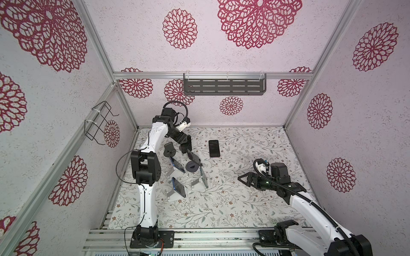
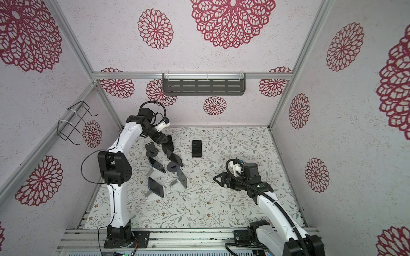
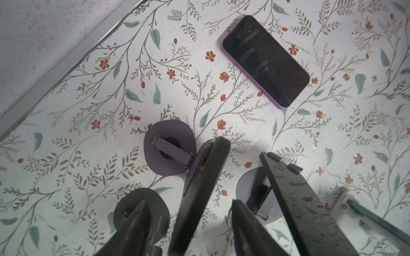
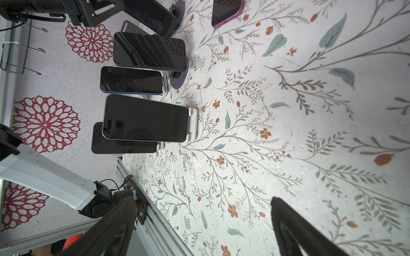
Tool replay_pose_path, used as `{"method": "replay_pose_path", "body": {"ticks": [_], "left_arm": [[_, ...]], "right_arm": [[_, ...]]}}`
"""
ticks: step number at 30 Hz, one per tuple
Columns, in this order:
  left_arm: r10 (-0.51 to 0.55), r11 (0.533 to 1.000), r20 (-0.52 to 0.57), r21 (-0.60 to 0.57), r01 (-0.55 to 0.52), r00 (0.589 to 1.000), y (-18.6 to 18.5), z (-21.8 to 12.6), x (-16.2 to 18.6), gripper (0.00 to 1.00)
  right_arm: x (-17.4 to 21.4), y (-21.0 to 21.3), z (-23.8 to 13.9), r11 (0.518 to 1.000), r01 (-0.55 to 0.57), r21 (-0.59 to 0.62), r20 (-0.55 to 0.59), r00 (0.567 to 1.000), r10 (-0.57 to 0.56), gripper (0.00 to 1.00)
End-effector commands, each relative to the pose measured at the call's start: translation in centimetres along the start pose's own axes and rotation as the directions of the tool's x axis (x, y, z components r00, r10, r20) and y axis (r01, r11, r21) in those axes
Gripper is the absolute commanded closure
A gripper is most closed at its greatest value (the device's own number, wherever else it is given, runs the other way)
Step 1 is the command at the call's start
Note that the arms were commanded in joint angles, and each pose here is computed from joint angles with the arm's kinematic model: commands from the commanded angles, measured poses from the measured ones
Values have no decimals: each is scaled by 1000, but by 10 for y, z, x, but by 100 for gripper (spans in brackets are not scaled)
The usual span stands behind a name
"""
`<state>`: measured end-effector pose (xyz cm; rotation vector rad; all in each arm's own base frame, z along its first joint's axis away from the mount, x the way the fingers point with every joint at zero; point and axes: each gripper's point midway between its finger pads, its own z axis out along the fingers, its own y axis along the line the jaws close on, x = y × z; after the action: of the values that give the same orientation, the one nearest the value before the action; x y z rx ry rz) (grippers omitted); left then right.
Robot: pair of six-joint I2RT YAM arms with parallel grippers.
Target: Remove the phone from the phone stand
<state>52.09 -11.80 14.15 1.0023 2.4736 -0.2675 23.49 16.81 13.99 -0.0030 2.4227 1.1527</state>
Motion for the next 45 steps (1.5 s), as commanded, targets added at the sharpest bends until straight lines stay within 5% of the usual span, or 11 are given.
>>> {"method": "replay_pose_path", "body": {"ticks": [1, 6, 22, 36, 40, 45], "left_arm": [[22, 1000, -4, 18, -22, 1000, -3, 3, -2, 50], [25, 1000, -14, 20, -24, 1000, -6, 7, -1, 64], [39, 999, -12, -1, -39, 999, -9, -5, -8, 86], [-44, 995, 211, -77, 61, 976, -7, -78, -60, 95], [-134, 983, 294, -83, 165, 946, -3, -108, -77, 100], [-370, 924, 420, 77, 374, 829, -16, -145, -104, 100]], "right_arm": [[-3, -1, 1, 1000, 6, -5, 8, 1000, -6, 3], [-3, -3, 5, 1000, -3, -4, -3, 1000, 3, 3], [0, -1, 6, 1000, 5, -21, -17, 1000, -5, 3], [-27, 20, -3, 995, 93, -38, 42, 995, -92, 4], [-50, 37, -10, 987, 160, -27, 83, 984, -157, 5], [-75, 53, -18, 964, 267, 15, 94, 959, -267, 6]]}}
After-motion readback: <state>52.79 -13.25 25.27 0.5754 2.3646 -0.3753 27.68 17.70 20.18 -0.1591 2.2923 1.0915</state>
